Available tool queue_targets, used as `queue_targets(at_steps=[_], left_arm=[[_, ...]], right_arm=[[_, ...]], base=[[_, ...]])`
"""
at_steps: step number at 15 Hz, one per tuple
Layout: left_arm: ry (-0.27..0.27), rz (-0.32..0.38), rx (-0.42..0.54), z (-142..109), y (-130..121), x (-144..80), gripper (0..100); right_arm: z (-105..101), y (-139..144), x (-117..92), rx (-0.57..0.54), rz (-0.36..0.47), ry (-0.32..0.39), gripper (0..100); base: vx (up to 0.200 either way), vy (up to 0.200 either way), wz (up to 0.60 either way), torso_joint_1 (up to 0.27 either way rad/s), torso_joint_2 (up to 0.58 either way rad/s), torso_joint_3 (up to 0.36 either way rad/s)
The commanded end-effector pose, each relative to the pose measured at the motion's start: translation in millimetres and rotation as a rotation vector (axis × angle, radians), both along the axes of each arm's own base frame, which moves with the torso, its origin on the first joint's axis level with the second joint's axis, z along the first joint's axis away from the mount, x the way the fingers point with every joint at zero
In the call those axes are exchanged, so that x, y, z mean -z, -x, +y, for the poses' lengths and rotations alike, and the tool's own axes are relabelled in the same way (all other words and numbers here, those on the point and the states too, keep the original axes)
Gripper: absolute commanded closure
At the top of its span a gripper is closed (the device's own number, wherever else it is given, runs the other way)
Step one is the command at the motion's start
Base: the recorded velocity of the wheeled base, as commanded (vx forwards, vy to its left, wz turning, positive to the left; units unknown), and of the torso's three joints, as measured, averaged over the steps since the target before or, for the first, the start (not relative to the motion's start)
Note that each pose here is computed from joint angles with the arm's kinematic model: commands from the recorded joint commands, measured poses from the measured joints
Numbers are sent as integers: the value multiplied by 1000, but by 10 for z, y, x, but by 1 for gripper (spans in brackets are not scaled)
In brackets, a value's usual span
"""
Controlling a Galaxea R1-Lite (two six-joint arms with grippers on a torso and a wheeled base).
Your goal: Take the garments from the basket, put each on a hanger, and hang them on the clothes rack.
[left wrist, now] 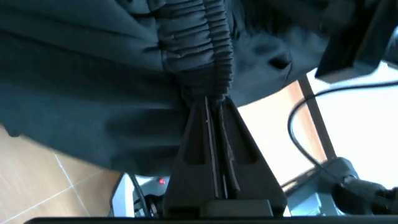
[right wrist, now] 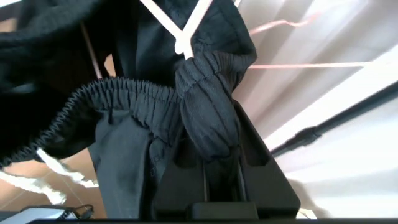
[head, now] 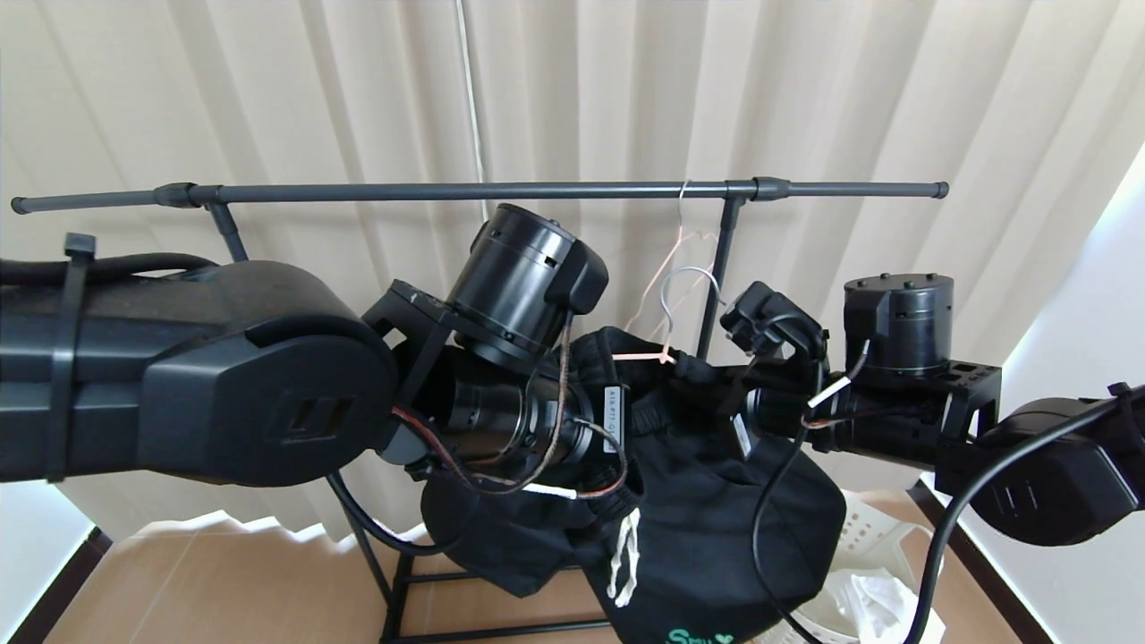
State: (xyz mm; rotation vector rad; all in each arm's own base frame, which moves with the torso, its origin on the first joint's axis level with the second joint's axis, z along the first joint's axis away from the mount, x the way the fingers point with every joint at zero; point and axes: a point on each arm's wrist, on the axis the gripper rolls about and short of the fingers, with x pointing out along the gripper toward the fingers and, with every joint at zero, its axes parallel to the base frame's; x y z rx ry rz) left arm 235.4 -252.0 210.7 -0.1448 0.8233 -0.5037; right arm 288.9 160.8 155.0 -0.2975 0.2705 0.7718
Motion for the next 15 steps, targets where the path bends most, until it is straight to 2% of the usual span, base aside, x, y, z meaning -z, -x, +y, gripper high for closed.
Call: queue_targets(at_steps=[1, 7, 15], left_arm=[[-39, -7, -15, -14, -30, 78, 100], [-98, -33, -41, -28, -89, 157, 100], [-97, -88, -29, -33, -157, 153, 100]], right_arm=[[-13, 48, 42, -35, -11, -20, 100], [-46, 129, 20, -76, -67, -64, 100], [-26, 326, -141, -114, -110, -87, 100]], base=[[0, 0, 0, 0, 0, 0], [0, 0, 0, 0, 0, 0], [0, 0, 0, 0, 0, 0]])
